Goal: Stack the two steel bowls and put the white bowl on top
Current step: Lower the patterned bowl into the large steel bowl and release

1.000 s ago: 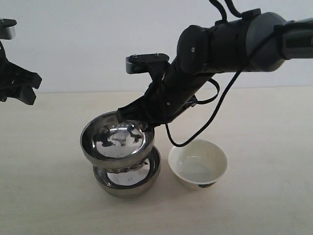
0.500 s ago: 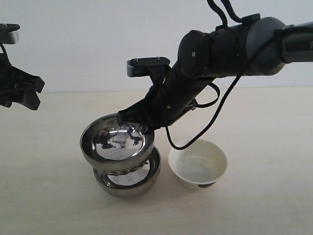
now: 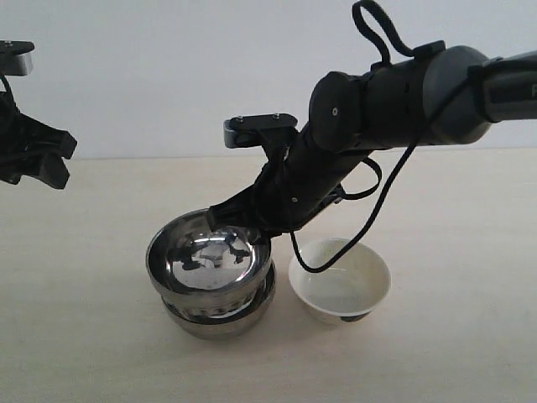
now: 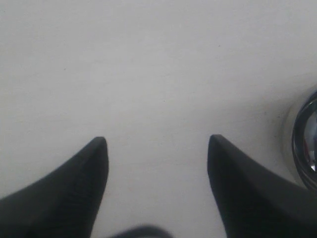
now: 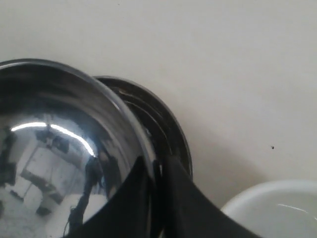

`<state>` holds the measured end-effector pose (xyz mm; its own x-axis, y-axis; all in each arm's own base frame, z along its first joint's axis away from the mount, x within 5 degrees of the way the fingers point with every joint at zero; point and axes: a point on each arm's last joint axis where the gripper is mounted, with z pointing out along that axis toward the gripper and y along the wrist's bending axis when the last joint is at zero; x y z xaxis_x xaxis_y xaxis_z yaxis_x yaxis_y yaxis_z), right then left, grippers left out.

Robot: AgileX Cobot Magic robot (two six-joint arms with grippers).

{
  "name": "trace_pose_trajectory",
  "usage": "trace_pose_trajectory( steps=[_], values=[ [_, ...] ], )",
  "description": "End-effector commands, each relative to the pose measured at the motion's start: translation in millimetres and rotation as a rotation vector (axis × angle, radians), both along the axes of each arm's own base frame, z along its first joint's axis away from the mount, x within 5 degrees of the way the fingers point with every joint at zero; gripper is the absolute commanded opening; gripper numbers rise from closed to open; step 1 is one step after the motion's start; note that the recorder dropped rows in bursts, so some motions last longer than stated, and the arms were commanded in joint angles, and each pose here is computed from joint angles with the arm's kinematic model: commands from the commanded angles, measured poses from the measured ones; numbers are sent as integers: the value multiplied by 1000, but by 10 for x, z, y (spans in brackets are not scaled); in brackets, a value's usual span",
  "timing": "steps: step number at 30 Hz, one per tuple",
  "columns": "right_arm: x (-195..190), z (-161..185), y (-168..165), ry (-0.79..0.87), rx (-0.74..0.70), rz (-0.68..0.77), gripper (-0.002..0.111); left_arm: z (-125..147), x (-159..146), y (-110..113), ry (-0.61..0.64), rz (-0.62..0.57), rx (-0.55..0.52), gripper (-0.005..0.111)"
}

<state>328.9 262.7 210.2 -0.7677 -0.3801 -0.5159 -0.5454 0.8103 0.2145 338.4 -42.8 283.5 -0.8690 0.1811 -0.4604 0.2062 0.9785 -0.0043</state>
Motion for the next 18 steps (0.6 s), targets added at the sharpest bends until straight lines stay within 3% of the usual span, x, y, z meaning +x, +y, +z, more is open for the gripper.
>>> trace_pose_trajectory(
  steps=[1,18],
  values=[
    [10,-13,-25,-25,1,-7,0,-2,-2,4,-6,-4,-4,56],
    [21,-9,-26,-38,1,-12,1,-4,-7,4,0,-4,-4,56]
  ],
)
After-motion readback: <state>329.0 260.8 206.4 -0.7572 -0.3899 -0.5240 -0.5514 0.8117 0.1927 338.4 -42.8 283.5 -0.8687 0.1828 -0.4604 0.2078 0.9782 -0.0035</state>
